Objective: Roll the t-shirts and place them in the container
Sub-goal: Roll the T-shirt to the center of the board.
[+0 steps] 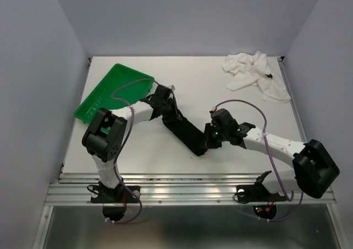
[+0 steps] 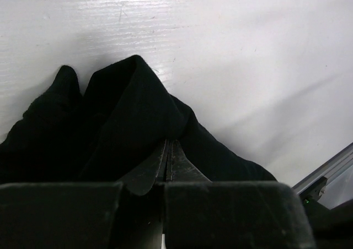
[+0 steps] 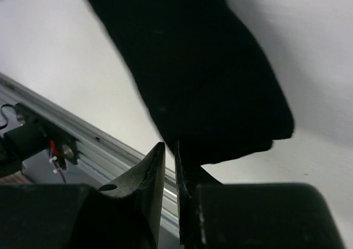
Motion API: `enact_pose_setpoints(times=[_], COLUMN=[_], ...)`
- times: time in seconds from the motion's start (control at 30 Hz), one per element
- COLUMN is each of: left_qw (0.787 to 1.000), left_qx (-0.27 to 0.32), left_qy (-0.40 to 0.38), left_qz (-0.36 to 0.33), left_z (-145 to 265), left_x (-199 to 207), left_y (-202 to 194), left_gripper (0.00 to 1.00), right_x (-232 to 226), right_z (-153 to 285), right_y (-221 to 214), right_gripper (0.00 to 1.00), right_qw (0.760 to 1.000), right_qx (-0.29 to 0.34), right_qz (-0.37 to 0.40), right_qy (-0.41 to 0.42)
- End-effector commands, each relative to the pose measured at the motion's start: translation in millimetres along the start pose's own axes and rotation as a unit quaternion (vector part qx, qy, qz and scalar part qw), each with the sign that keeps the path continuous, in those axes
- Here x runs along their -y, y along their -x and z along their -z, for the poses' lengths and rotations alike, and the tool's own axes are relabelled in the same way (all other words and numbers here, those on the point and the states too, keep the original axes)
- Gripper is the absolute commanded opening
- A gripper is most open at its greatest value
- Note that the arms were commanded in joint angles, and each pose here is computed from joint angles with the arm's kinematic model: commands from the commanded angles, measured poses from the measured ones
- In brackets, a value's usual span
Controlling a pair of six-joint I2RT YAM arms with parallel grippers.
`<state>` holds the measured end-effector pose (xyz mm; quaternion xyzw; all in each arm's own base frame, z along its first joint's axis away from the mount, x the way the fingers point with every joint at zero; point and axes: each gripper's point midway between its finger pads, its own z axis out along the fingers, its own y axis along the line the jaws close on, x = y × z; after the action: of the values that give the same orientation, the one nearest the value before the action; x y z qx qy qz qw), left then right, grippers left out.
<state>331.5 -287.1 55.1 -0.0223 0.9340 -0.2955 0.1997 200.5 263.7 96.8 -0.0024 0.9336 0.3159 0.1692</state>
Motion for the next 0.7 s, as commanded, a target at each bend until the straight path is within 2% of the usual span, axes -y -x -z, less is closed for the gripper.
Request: enact_pose_setpoints(times=[0.0, 0.07, 0.23, 0.33, 0.37, 0.47, 0.67], left_qw=[1.0, 1.0, 1.0, 1.0, 1.0, 0.999, 0.998], left_qx=[-0.001, -0.006, 0.004, 0.004, 0.002, -0.002, 0.023], left_qy=[0.007, 0.009, 0.019, 0.028, 0.029, 0.04, 0.054], left_qz=[-0.017, -0.015, -0.015, -0.011, -0.008, 0.002, 0.028], left_z=[15, 16, 33, 46, 52, 60, 86], left_x=[-3, -6, -15, -24, -30, -40, -39], left_y=[-8, -13, -23, -37, -45, -61, -59], left_gripper=[0.0, 0.0, 0.0, 0.0, 0.0, 0.0, 0.0], right_x=[25, 54, 86, 102, 101, 100, 57], right_z=[-22, -29, -32, -22, -18, -5, 25], right_y=[-14, -26, -41, -34, -19, -4, 35], right_gripper=[0.15, 0.13, 0.11, 0.11, 0.11, 0.11, 0.11], right_qw=[0.998, 0.996, 0.991, 0.983, 0.981, 0.975, 0.979], right_qx=[0.007, 0.006, -0.013, 0.001, 0.027, 0.047, 0.097], right_qz=[-0.057, -0.066, -0.06, -0.048, -0.037, -0.02, -0.004], right_qy=[-0.011, -0.058, -0.121, -0.176, -0.19, -0.218, -0.182])
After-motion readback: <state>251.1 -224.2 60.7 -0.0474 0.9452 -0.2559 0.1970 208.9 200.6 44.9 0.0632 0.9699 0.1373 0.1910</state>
